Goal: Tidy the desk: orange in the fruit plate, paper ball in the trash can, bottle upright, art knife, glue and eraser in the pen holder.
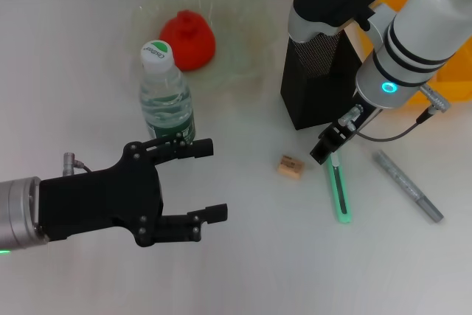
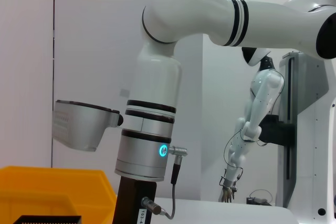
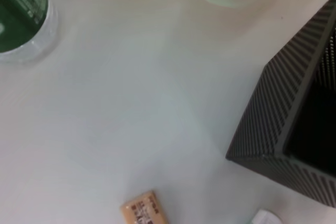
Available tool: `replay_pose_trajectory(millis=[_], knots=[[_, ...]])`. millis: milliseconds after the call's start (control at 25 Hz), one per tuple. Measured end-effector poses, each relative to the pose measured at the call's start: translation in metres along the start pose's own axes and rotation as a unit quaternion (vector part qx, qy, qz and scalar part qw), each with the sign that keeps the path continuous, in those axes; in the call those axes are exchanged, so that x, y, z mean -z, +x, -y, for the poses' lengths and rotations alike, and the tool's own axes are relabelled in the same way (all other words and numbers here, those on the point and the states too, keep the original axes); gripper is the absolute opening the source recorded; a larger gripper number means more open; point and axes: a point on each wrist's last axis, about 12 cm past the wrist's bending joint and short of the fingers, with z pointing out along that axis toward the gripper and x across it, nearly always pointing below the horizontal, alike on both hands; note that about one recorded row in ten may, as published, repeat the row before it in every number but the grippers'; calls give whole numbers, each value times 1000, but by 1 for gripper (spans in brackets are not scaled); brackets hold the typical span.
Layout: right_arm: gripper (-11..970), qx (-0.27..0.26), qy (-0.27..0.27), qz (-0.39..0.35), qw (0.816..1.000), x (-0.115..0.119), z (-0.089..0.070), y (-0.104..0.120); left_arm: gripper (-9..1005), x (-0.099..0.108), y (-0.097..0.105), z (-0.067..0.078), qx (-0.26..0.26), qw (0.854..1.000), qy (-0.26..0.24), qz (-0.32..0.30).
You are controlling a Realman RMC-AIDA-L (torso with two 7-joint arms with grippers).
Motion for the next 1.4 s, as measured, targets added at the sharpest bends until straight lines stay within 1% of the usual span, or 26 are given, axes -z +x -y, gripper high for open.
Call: replay_pose_trajectory(millis=[200, 440, 520, 760, 1160, 1280, 1320, 1400], knots=[[737, -2, 0, -1, 1000, -2, 0, 1, 828, 0, 0, 0, 0, 1000, 0, 0], [544, -7, 1, -4, 1000, -4, 1, 3, 828, 0, -1, 1, -3, 1000, 3, 2], [441, -6, 2, -6, 1000, -5, 0, 3, 828, 0, -1, 1, -3, 1000, 3, 2], [347, -5, 3, -8, 1000, -6, -1, 3, 828, 0, -1, 0, -5, 1000, 3, 1], [232, -3, 1, -3, 1000, -5, -3, 4, 828, 1, -1, 0, -5, 1000, 1, 0], [197, -3, -4, 4, 1000, -4, -3, 5, 828, 1, -1, -1, -6, 1000, 1, -1], [185, -3, -12, 19, 1000, 2, -4, 8, 828, 1, -1, -1, -6, 1000, 1, -1], [162, -2, -17, 27, 999, 6, -5, 9, 828, 1, -1, -1, -6, 1000, 1, -1]])
